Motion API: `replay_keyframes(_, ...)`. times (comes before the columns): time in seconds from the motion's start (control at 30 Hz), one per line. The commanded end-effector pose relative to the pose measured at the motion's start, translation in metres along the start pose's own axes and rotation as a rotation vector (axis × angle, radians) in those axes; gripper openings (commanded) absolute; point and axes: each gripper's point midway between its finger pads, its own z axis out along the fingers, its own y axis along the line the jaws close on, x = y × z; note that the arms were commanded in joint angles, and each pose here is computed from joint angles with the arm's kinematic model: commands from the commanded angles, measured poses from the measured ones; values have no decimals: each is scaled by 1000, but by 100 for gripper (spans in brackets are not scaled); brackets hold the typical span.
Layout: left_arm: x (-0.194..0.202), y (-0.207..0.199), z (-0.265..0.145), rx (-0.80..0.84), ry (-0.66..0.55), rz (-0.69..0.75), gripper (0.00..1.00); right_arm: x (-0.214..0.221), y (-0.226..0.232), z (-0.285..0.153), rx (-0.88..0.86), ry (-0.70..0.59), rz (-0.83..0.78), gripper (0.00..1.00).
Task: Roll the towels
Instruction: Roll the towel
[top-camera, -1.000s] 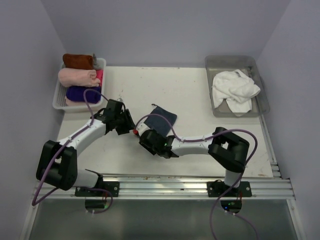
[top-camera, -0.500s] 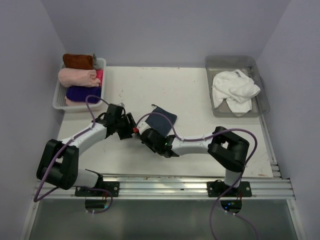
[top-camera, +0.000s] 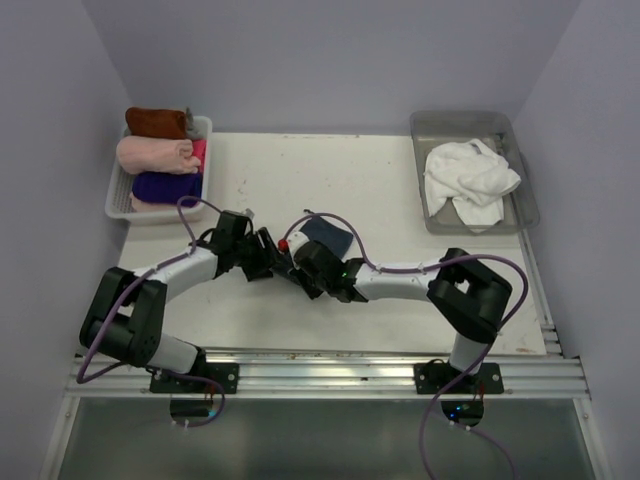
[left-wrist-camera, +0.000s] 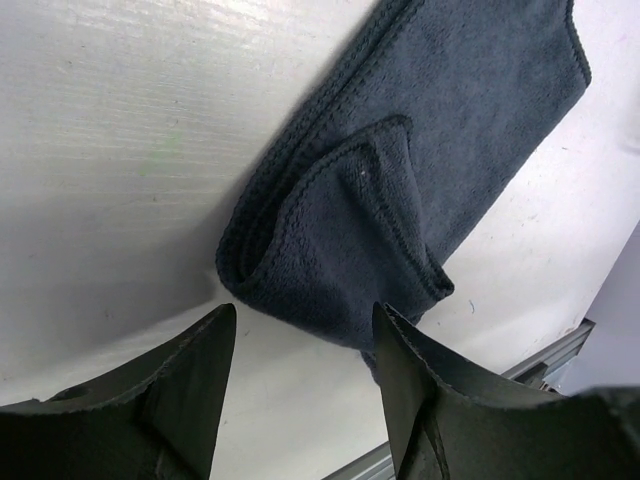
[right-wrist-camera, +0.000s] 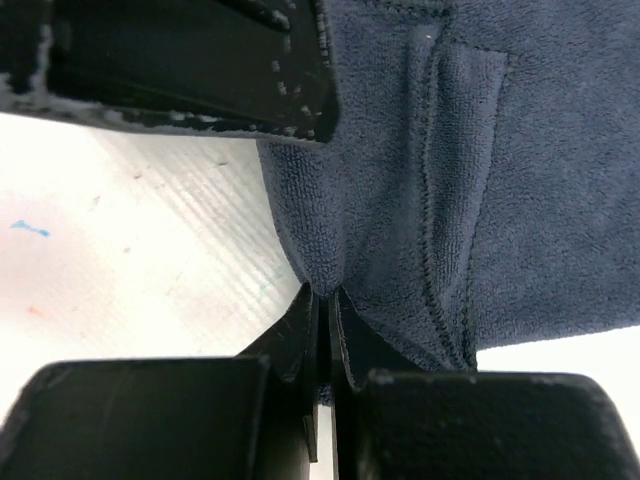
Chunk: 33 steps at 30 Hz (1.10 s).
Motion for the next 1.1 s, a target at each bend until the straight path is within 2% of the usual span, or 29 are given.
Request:
replay_keyframes(0.0, -7, -12, 4, 64, -16, -3, 60, -21, 11, -11, -104, -59, 72, 0)
replay_keyframes(0.1, -10, -15, 3, 70, -31, 2, 59, -16, 11, -10, -153, -32, 111, 0)
replay_keyframes(0.27, -12, -16, 6, 69, -24, 20, 66, -13, 11, -10, -202, -19, 162, 0)
replay_keyframes(0.4, -10, -10, 13, 43, -4, 15, 64, -12, 9, -9, -197, -14, 166, 0)
replay_keyframes(0.6, -13, -2, 16, -22, -8, 8, 50, -11, 9, -8, -201, -8, 165, 0)
replay_keyframes(0.63, -15, -3, 16, -23, -15, 8, 43, -11, 10, -8, -203, -7, 161, 0)
replay_keyframes(0.8, -15, 4, 20, -69, -8, -25, 22, -12, 10, -9, -206, -5, 154, 0)
replay_keyframes(0.93, -15, 5, 19, -73, -15, -33, 1, -13, 10, -13, -210, -3, 151, 0)
replay_keyframes(1.0, -19, 1, 15, -68, -32, -34, 0, -16, 11, -15, -215, -11, 155, 0)
replay_keyframes(1.07, -23, -2, 8, -67, -55, -35, 9, -20, 13, -18, -232, -16, 171, 0)
